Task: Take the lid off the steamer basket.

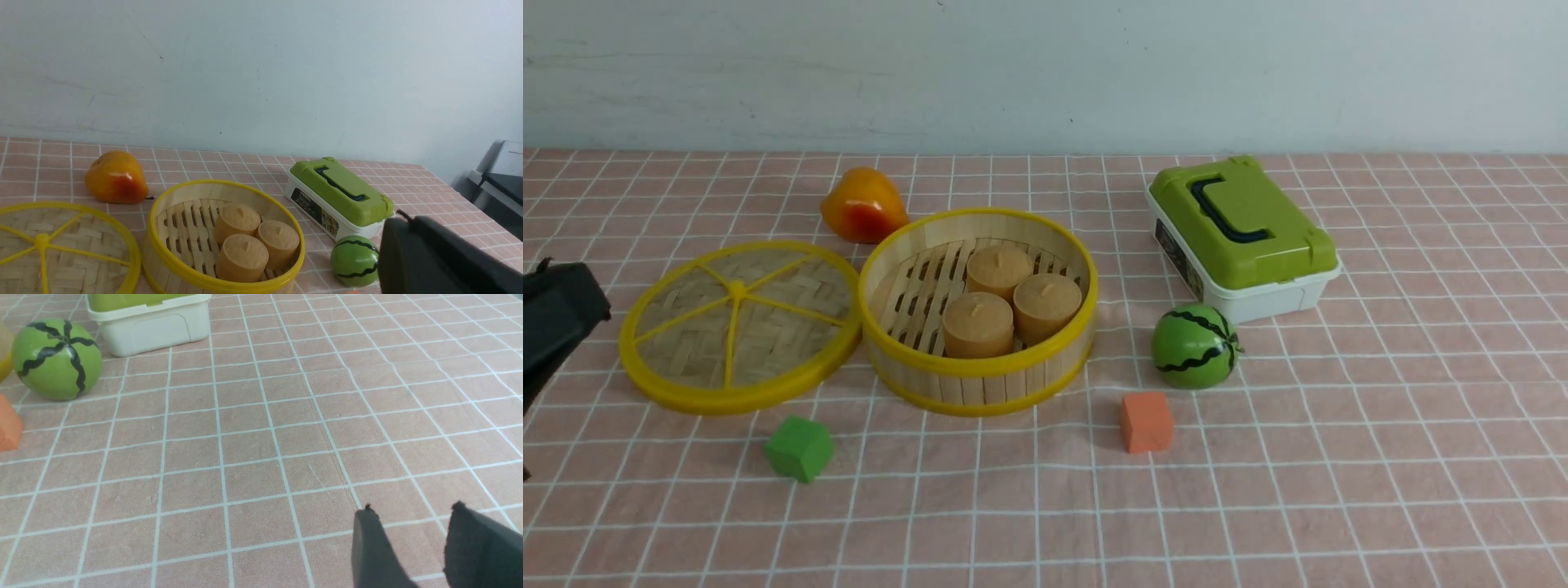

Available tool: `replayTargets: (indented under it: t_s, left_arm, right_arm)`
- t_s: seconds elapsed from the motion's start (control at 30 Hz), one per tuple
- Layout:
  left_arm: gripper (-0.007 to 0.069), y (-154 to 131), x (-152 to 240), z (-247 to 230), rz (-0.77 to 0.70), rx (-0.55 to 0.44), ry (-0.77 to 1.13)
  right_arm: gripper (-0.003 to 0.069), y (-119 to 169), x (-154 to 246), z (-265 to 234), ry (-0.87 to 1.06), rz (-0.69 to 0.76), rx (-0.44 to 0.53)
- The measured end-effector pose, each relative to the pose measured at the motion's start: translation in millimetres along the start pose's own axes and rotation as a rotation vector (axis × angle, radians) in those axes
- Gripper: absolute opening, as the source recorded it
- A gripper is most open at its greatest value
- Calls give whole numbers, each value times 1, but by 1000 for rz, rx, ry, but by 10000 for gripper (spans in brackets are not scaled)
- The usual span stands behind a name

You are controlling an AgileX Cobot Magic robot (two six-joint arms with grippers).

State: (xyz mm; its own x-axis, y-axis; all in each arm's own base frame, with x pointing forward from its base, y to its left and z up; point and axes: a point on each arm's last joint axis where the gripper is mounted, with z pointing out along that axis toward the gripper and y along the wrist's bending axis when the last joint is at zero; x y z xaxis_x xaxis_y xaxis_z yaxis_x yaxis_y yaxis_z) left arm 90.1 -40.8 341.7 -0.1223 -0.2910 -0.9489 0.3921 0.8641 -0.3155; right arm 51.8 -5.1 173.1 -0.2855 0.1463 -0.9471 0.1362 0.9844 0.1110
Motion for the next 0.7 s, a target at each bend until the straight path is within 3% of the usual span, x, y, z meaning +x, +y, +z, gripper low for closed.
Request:
replayTargets:
  t_s: [0.27, 0.4, 0.57, 0.7]
  left_arm:
    - [-13, 3, 8, 0, 0, -12, 29]
    - [-13, 11, 30, -10, 78, -25, 39]
    - [-13, 27, 53, -30, 133, -122, -21]
    - [-13, 46, 85, -46, 79, -282, -92]
  right_arm:
    - [241, 0, 0, 0, 0, 0, 0]
    - [241, 0, 0, 0, 0, 0, 0]
    - [241, 0, 0, 0, 0, 0, 0]
    - [241, 0, 0, 0, 0, 0, 0]
